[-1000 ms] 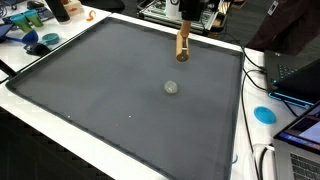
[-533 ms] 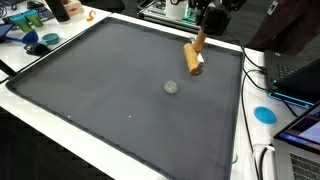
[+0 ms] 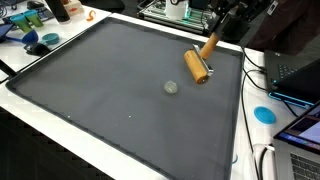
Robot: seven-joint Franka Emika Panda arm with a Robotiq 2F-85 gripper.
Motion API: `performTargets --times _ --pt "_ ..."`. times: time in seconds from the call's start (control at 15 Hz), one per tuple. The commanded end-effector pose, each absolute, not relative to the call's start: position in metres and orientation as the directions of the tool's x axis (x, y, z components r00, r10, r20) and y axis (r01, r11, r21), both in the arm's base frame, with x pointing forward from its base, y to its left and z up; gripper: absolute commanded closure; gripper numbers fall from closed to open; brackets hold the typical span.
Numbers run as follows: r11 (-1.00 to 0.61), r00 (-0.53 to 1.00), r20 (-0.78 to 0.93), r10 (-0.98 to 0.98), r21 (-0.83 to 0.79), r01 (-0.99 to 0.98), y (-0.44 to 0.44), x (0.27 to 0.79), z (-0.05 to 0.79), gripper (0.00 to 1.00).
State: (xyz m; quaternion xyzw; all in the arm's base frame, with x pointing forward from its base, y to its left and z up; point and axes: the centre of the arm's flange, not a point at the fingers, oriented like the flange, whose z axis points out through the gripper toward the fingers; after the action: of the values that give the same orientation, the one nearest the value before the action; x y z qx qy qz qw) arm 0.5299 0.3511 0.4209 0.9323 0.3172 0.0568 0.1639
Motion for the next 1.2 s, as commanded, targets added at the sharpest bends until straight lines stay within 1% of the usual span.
performTargets --times 0.0,0.6,1.13 --pt "-0.710 0.782 0.005 0.623 0.423 0.563 0.367 0.528 0.418 0.77" --pt "-0.646 0.767 -0.020 0.642 0.525 0.554 0.383 0.525 0.407 0.77" --pt "-0.630 0.753 -0.059 0.656 0.506 0.589 0.382 0.531 0.409 0.77"
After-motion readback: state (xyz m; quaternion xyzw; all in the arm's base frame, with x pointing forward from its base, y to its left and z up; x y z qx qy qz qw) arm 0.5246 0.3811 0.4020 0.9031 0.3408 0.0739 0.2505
